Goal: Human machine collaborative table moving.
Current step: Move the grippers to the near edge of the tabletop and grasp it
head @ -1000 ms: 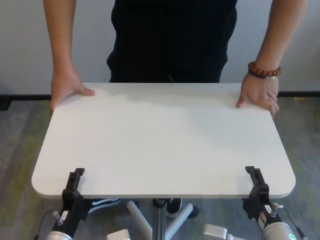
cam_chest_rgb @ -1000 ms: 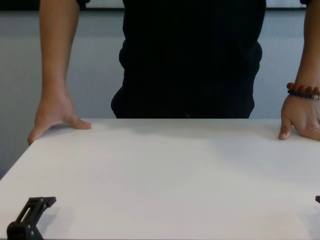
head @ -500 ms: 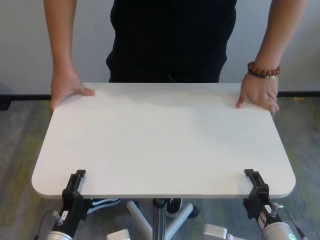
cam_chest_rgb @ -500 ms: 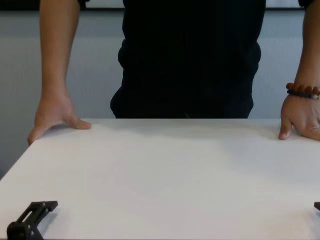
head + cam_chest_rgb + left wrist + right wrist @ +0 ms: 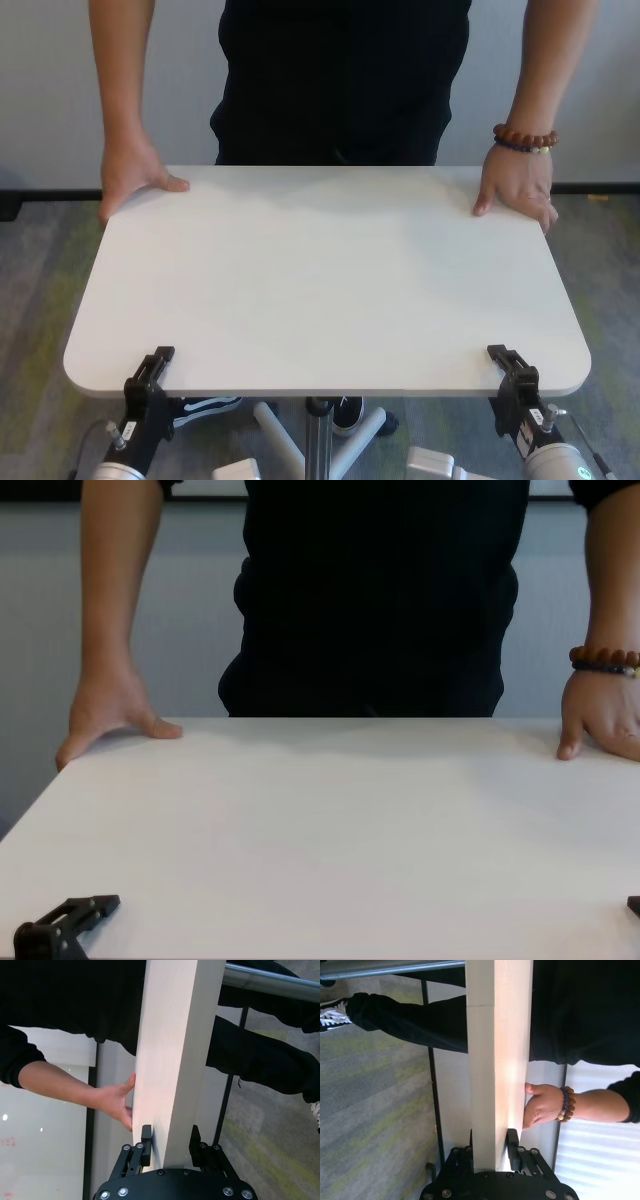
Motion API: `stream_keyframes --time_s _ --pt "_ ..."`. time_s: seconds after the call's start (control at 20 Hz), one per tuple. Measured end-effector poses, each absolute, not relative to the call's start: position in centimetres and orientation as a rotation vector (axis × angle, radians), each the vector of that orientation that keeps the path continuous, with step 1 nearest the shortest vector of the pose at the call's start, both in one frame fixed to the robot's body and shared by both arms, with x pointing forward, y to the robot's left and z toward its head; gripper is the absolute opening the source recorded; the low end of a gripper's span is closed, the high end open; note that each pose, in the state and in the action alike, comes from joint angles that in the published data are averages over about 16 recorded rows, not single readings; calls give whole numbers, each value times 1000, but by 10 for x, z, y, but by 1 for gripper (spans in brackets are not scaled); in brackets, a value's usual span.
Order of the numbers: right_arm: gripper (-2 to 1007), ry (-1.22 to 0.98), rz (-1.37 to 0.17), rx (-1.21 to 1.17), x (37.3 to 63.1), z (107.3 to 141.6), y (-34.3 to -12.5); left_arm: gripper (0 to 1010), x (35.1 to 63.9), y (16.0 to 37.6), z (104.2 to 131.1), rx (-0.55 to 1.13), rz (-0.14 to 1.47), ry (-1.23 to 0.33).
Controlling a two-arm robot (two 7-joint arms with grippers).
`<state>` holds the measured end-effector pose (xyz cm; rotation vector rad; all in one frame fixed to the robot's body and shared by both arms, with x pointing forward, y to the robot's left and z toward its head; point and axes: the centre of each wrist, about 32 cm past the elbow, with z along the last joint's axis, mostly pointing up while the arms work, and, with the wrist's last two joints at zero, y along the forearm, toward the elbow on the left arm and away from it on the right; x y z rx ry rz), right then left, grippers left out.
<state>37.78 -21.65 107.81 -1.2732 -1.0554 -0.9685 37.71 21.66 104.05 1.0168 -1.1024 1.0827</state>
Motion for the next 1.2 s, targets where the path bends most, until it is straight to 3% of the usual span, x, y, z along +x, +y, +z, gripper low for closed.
stream_keyframes --time_s 0.4,1.2 --pt "278 -1056 -969 -1273 378 1078 -217 395 377 217 1041 1017 1083 -1103" --pt "269 -1055 -969 -1273 378 1078 -217 286 377 217 1041 1017 1083 -1103"
